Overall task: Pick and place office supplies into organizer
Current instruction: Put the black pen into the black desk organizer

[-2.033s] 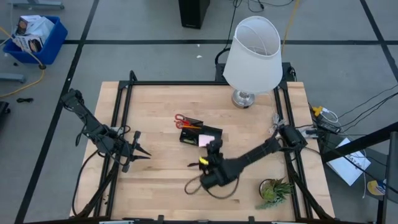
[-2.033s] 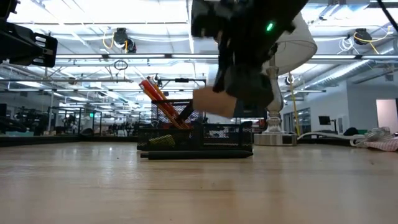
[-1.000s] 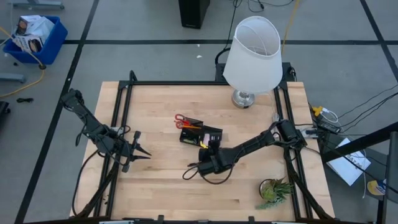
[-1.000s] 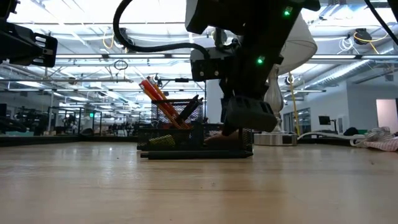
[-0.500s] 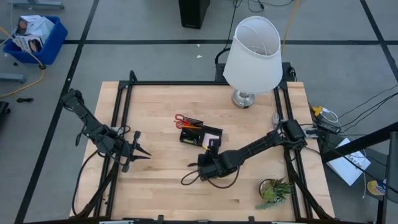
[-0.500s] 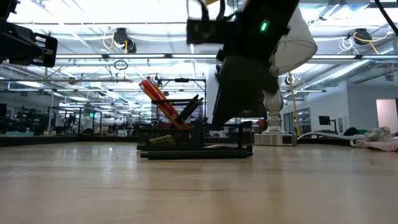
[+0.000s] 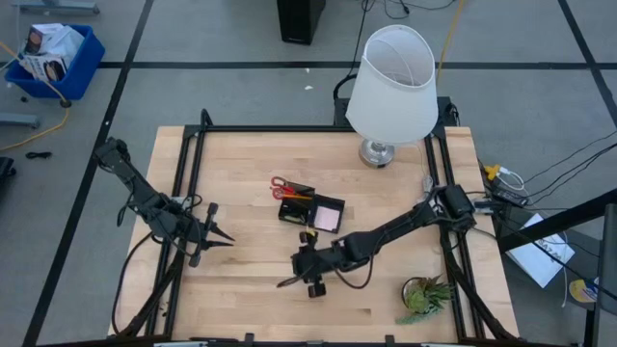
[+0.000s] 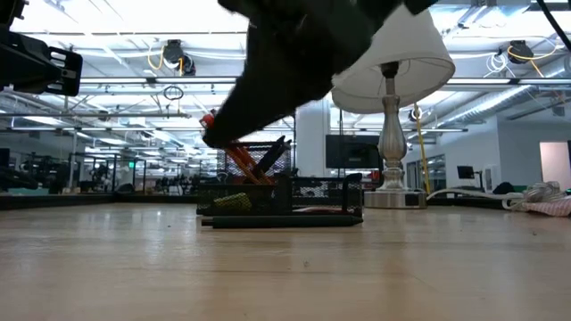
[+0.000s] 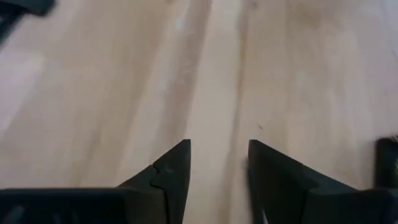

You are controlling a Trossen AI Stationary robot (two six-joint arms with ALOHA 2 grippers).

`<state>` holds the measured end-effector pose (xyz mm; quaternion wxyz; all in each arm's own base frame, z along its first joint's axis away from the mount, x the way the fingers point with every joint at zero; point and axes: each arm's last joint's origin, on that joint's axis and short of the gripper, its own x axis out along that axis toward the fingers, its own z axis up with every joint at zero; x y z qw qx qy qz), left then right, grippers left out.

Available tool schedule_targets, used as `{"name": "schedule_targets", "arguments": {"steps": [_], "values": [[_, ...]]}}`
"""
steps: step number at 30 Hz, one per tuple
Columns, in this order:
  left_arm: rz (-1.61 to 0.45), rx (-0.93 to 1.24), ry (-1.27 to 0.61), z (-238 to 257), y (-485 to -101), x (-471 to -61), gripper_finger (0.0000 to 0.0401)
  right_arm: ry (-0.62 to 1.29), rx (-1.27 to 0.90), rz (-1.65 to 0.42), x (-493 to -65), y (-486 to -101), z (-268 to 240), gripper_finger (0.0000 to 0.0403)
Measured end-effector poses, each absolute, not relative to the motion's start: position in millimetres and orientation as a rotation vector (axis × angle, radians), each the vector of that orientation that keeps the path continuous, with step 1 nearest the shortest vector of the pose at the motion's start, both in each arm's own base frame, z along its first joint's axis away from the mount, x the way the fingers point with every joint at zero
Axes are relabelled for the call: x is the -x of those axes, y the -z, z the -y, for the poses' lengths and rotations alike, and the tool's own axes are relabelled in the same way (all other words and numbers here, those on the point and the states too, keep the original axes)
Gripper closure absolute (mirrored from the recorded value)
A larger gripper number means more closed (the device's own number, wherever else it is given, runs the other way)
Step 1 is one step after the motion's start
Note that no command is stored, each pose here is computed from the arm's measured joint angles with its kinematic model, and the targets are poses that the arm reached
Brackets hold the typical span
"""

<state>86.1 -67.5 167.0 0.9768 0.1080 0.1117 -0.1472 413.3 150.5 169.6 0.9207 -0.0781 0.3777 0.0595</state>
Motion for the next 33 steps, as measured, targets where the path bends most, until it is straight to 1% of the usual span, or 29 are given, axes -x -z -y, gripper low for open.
{"name": "schedule_targets", "arguments": {"steps": [6,9,12,15,22,26,33], "values": [[-0.225,-0.218,0.297,67.5,-167.0,-86.1,0.0339,-0.094,0.126,-0.824,-415.4,-156.5,-120.3,0.0252],[-0.225,-0.218,0.297,67.5,-167.0,-86.1,0.0339,-0.131,0.065,-0.808,-417.3,-151.3,-108.8,0.0255],[-0.225,-0.218,0.297,67.5,-167.0,-86.1,0.0339,-0.144,0.05,-0.798,-414.7,-142.6,-101.4,0.0259],[-0.225,-0.218,0.297,67.5,-167.0,-86.1,0.0339,-0.161,0.056,-0.777,-412.6,-137.4,-99.6,0.0262],[-0.225,-0.217,0.297,67.5,-167.0,-86.1,0.0339,-0.208,0.16,-0.787,-413.5,-118.2,-104.6,0.0264],[-0.226,-0.218,0.297,67.5,-166.9,-86.1,0.0339,-0.205,0.161,-0.789,-416.1,-108.0,-104.8,0.0264],[-0.226,-0.218,0.297,67.5,-166.9,-86.1,0.0339,-0.183,0.129,-0.814,-416.3,-105.2,-99.1,0.0264]]}}
